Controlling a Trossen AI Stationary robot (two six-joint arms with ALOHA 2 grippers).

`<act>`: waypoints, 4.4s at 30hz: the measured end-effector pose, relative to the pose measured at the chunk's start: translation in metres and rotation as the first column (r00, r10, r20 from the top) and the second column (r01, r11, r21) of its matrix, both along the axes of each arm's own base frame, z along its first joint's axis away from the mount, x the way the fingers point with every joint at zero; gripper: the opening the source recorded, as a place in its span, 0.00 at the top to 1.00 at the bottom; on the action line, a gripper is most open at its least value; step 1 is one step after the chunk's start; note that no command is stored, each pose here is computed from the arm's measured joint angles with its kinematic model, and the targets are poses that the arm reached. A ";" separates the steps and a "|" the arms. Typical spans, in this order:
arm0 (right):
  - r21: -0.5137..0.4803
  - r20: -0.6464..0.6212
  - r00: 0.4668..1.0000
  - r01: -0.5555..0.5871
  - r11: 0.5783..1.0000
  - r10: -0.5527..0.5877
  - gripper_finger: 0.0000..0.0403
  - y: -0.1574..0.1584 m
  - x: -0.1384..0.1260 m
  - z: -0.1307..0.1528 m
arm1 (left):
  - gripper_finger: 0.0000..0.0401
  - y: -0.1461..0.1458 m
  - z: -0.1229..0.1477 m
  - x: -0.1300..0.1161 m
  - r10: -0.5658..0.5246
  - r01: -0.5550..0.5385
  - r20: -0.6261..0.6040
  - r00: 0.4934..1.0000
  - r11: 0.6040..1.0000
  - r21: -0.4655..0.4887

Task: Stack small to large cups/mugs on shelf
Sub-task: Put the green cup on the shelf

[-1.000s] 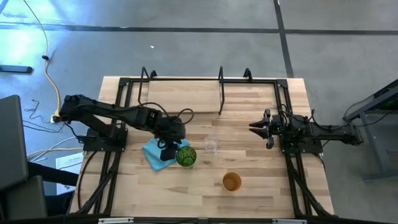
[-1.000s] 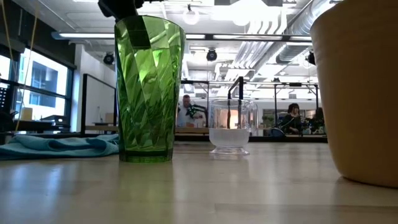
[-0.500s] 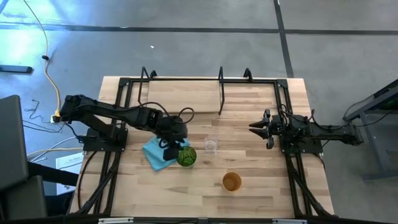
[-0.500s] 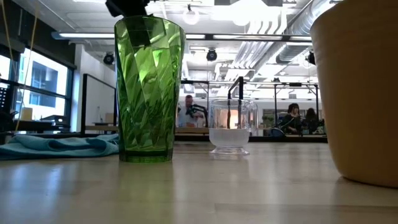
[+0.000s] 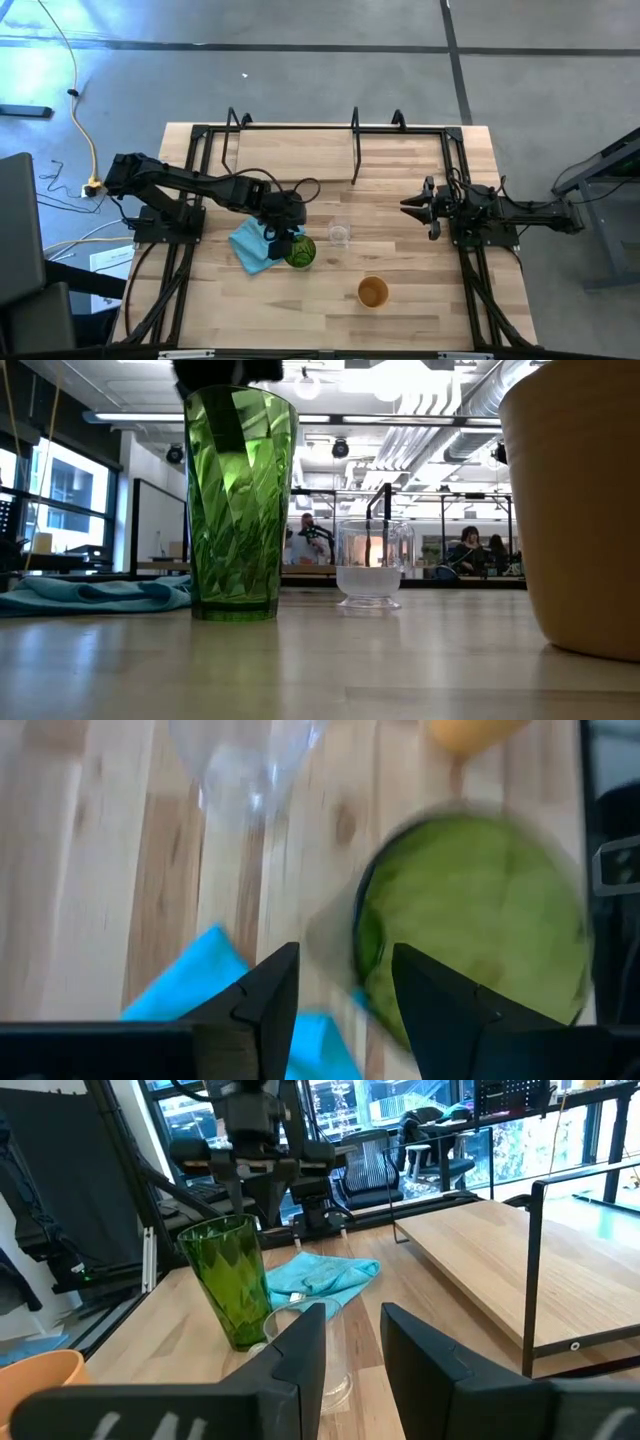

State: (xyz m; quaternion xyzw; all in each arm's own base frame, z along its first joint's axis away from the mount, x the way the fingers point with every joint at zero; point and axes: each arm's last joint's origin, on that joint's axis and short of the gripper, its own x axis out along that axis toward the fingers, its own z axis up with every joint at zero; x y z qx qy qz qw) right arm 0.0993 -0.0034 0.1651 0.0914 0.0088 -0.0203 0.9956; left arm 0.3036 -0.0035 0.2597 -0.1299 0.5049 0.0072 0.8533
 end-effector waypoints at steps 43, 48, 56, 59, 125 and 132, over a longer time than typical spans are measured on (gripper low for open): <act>0.001 -0.016 1.000 -0.002 1.000 0.002 0.77 0.000 0.001 -0.001 | 0.98 0.005 0.005 -0.007 0.052 -0.040 -0.061 0.997 0.983 0.181; 0.001 -0.016 1.000 -0.002 1.000 0.002 0.77 0.000 0.001 -0.001 | 0.99 0.014 0.021 -0.012 0.087 -0.059 -0.118 0.989 0.973 0.221; 0.001 -0.016 1.000 -0.002 1.000 0.002 0.77 0.000 0.001 -0.001 | 1.00 0.036 0.048 -0.011 0.092 -0.075 -0.078 0.993 0.978 0.193; 0.001 -0.016 1.000 -0.002 1.000 0.002 0.77 0.000 0.001 -0.001 | 1.00 0.045 0.053 -0.011 0.088 -0.075 -0.065 0.994 0.981 0.177; -0.007 -0.016 1.000 0.005 1.000 -0.006 0.77 0.000 0.001 -0.001 | 1.00 0.247 0.068 -0.168 0.618 -0.595 -0.075 0.782 0.778 0.202; -0.007 -0.016 1.000 0.005 1.000 -0.005 0.77 0.000 0.001 -0.001 | 1.00 0.255 0.060 -0.164 0.620 -0.595 -0.095 0.779 0.778 0.202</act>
